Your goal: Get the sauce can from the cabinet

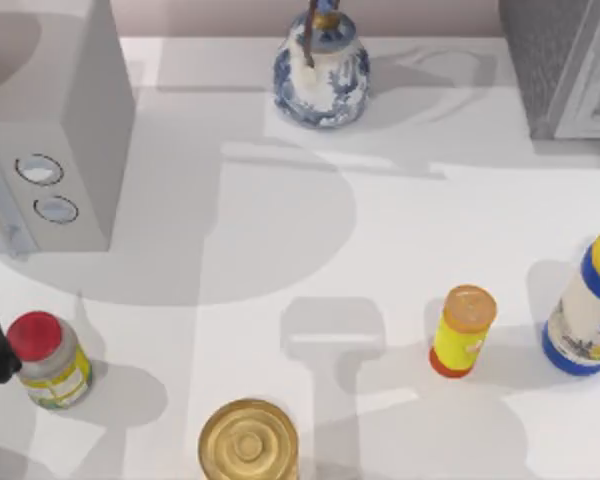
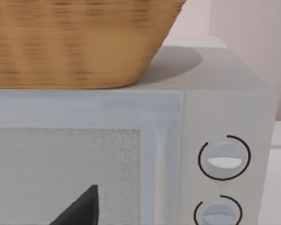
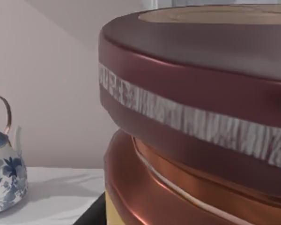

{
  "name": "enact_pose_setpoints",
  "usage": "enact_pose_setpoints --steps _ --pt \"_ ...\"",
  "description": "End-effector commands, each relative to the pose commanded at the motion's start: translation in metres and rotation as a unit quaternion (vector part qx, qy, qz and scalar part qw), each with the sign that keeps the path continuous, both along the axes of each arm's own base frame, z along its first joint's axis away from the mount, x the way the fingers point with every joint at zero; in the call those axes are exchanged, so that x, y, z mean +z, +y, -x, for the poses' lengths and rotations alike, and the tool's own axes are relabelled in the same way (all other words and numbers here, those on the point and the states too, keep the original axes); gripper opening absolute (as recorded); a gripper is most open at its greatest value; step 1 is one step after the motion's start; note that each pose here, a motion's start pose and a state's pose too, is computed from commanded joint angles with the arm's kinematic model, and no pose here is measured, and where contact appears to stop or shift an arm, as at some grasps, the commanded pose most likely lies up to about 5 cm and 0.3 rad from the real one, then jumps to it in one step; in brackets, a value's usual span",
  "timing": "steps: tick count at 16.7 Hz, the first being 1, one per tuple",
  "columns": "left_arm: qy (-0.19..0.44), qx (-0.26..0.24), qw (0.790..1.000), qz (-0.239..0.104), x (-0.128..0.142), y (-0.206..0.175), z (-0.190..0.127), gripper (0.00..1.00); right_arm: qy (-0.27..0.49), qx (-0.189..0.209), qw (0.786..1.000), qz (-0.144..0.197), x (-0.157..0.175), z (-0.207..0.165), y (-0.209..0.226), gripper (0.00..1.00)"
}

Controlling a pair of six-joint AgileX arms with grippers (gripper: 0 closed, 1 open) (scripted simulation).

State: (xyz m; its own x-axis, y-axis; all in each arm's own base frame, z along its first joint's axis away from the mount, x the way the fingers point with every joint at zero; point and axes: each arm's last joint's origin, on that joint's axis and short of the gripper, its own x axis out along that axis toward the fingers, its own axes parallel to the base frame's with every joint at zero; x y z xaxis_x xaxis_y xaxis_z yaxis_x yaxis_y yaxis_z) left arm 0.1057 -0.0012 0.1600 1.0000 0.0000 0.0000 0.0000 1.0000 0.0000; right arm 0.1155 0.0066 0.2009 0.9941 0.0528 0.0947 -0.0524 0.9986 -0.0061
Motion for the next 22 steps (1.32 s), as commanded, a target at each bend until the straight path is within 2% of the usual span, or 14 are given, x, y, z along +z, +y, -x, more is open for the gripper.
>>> enact_pose_setpoints --steps 6,11,13,16,22 --pt "0.000 0.000 1.000 0.000 0.000 0.000 0.000 1.00 -0.057 0.057 0.997 -0.003 0.055 -0.054 0.029 0.00" --pt "0.000 0.000 1.000 0.000 0.000 0.000 0.000 1.00 -0.079 0.133 0.988 -0.011 0.058 -0.119 0.085 0.00" --pt "0.000 0.000 1.000 0.000 0.000 0.000 0.000 1.00 -0.084 0.169 0.982 -0.016 0.048 -0.139 0.114 0.00" --pt "0.000 0.000 1.000 0.000 0.000 0.000 0.000 1.00 -0.063 0.220 0.973 -0.015 0.011 -0.160 0.158 0.00" --pt "0.000 0.000 1.000 0.000 0.000 0.000 0.000 1.00 0.002 0.300 0.954 0.000 -0.071 -0.160 0.218 0.00"
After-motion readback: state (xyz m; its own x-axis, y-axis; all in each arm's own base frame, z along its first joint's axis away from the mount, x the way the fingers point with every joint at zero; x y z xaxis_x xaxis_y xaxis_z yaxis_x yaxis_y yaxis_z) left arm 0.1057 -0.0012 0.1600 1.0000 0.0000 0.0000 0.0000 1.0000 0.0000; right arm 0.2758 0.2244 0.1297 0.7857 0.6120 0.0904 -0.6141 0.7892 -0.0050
